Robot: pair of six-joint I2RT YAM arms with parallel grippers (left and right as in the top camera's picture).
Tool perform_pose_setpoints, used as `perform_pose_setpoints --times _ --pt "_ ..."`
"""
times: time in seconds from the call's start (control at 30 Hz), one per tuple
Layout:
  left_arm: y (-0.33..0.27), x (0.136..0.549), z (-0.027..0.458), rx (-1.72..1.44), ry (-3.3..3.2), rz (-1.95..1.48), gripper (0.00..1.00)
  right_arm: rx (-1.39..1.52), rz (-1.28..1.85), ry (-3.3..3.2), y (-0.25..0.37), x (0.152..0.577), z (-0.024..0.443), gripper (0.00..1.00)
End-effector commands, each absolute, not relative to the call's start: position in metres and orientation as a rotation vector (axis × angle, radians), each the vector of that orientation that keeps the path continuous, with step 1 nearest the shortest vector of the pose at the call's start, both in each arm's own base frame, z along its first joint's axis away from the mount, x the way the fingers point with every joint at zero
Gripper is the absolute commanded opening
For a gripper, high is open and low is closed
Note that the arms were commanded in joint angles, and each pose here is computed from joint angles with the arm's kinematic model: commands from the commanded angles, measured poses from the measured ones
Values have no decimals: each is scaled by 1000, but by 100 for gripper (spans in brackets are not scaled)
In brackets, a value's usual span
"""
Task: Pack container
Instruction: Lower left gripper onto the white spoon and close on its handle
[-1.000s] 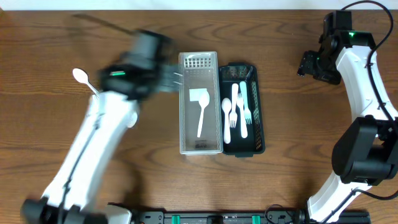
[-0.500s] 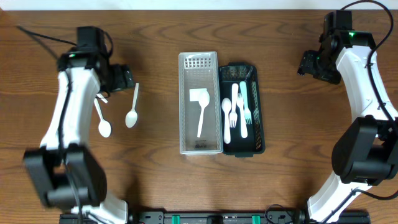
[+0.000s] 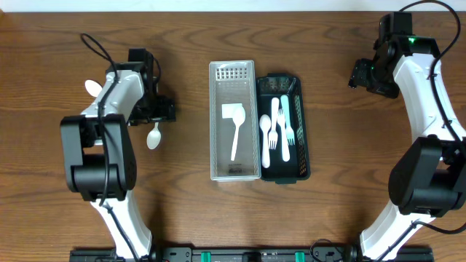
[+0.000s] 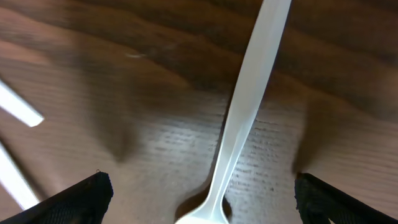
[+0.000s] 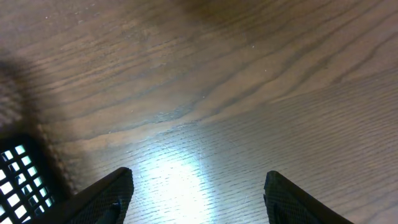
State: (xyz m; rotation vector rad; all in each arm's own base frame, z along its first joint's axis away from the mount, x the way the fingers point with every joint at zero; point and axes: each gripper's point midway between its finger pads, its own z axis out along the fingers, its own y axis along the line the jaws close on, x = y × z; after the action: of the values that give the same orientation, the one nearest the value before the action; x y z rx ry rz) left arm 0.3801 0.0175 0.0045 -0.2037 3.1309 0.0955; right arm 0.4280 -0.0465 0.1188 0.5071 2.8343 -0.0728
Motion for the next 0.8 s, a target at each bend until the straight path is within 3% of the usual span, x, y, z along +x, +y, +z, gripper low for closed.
perform_pose_setpoints --times 0.0,0.6,0.67,0.77 --pt "17 373 -9 -125 3181 86 95 496 -73 2856 -47 426 112 71" --pt "0 365 -20 -23 3213 -71 90 495 -73 2855 -47 427 112 71" --pt "0 365 -20 -23 3214 -71 84 495 -73 2855 -47 426 112 71" --pt "0 363 -20 -24 3221 -71 65 485 -75 2857 -47 426 112 71"
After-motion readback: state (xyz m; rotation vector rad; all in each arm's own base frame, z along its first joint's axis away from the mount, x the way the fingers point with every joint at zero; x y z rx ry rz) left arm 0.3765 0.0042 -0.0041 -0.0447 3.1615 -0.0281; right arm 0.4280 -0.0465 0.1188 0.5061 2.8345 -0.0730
